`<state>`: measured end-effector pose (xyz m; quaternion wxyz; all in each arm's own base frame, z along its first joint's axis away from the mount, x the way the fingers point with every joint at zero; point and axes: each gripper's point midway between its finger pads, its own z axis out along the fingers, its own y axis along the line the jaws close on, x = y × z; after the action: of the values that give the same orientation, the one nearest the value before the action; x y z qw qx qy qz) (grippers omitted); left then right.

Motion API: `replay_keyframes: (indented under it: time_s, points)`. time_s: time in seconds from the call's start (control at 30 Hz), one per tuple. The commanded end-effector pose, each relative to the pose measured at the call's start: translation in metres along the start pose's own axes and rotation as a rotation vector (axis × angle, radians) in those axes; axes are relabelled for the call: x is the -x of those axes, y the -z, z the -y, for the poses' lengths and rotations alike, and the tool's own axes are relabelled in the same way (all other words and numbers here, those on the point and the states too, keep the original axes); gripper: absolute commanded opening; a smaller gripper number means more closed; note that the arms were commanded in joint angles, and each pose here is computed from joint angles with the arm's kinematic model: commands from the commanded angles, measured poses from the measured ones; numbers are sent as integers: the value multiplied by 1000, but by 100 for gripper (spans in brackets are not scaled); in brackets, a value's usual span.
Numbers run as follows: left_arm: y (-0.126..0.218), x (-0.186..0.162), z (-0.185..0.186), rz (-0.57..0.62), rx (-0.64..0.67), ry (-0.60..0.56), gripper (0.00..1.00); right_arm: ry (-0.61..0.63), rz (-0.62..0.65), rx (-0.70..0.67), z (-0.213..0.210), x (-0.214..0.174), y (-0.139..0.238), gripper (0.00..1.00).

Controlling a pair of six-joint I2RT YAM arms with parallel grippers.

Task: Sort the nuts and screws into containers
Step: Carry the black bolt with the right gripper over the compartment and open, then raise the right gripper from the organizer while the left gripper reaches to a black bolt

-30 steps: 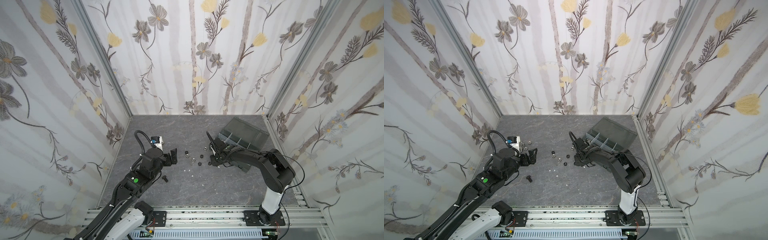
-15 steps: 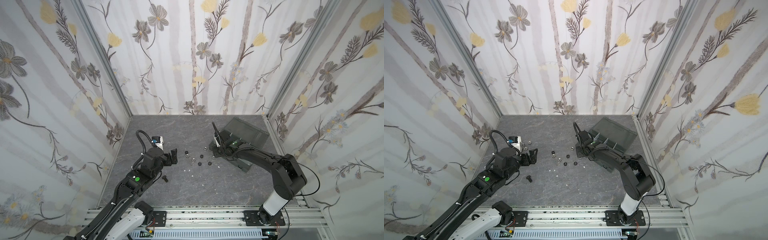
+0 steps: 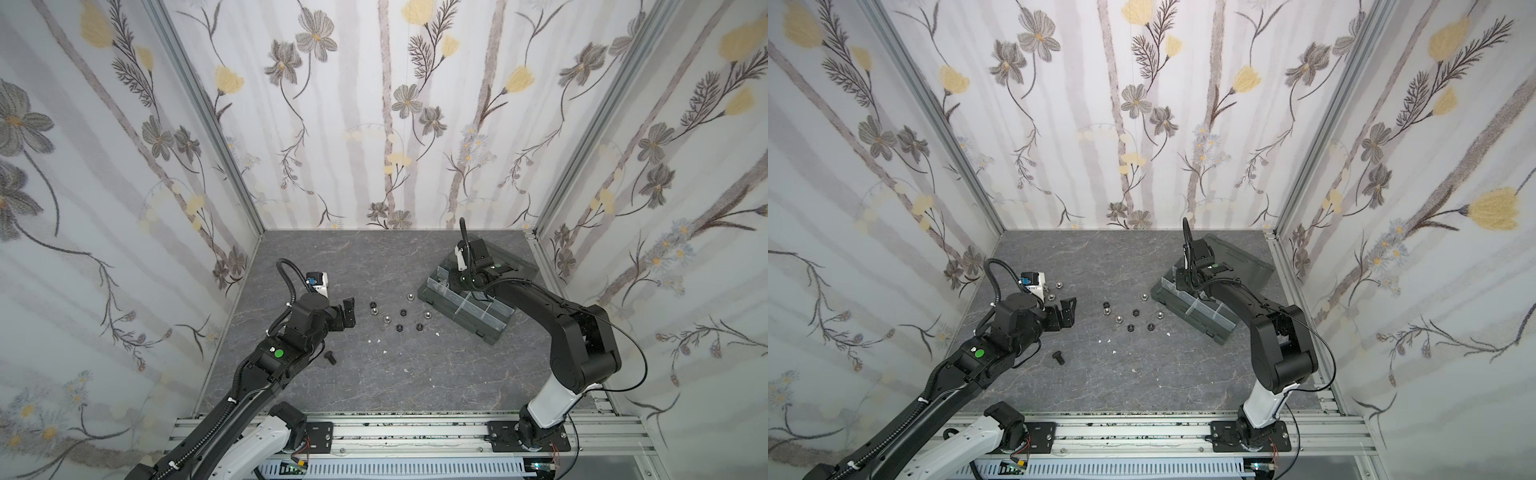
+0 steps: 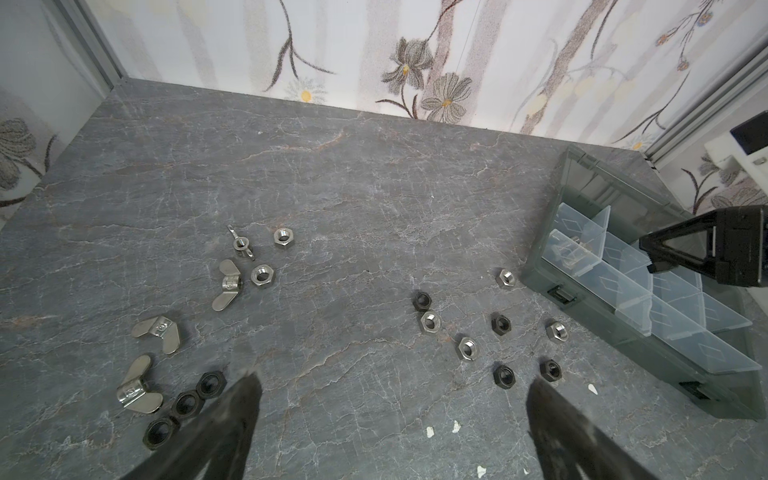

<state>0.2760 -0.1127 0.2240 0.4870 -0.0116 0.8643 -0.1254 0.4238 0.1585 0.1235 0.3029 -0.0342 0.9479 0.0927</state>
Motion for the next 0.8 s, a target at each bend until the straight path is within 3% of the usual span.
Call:
replay_keyframes:
  time_s: [0.0,0.23,0.6,0.77]
  points:
    - [-3,4,-2,13,7,-2,100,-18,20,28,1,10,-6,13]
    - [-10,-1,-5,-14,21,-2,100,-51,6,7,20,8,-23,15]
    - [-10,-2,-4,-25,9,11,100,-82,39,31,24,12,-21,37]
    - [-10,-3,-1,-42,4,22,100,-94,93,60,20,21,-3,41]
